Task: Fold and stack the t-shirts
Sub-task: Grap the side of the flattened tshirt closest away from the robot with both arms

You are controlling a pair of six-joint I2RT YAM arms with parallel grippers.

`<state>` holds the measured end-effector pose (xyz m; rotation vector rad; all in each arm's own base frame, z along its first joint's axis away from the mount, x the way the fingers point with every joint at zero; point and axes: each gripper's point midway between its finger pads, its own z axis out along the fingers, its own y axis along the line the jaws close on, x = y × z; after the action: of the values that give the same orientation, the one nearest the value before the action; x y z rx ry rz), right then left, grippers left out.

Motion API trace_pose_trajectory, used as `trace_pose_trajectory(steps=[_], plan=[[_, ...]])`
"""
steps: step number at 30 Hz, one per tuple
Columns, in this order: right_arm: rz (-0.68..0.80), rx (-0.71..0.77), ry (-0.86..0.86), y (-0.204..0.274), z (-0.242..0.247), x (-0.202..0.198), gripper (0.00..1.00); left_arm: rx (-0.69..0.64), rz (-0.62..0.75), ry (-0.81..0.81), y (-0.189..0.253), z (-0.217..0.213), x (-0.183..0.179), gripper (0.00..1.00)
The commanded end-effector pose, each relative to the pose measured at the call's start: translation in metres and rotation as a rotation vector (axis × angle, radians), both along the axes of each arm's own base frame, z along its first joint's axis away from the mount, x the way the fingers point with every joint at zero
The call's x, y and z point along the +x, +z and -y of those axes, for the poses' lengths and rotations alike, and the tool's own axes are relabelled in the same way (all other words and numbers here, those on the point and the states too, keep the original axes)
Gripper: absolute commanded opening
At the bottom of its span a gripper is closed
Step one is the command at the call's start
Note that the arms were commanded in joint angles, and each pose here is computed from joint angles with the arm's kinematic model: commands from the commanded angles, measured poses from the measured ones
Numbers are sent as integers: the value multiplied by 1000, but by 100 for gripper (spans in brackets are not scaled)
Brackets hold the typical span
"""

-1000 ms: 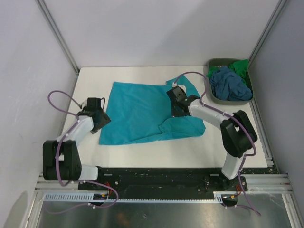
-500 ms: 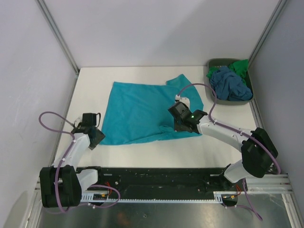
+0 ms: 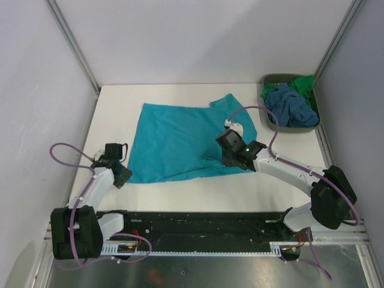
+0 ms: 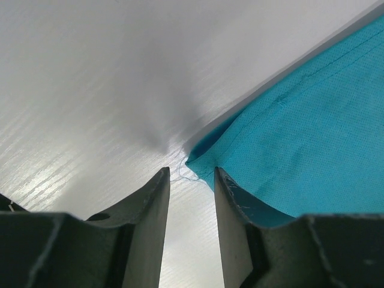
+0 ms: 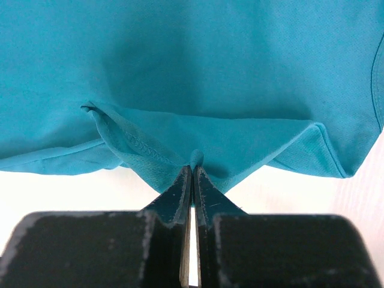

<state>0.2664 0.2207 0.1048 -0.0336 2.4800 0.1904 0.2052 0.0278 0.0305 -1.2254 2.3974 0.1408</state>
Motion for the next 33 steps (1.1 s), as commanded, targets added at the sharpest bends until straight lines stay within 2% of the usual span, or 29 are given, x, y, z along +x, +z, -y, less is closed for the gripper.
trace_pose_trajectory(steps=[1, 8, 17, 20, 27, 33], plan=[[46, 38, -5, 11, -4, 5, 4, -12, 27, 34, 1, -1, 10, 40], [45, 41, -3, 10, -4, 5, 4, -26, 9, 35, -4, 1, 15, 40], [48, 47, -6, 14, -1, 5, 4, -22, -10, 38, -12, 0, 19, 34], [54, 52, -7, 18, 0, 4, 4, -14, -11, 33, -12, -1, 22, 28], [52, 63, -24, 30, 12, -9, 2, -3, 18, 8, -4, -3, 28, 3], [12, 104, -51, 26, 30, -47, 0, 2, 65, -20, 7, -2, 31, 0]])
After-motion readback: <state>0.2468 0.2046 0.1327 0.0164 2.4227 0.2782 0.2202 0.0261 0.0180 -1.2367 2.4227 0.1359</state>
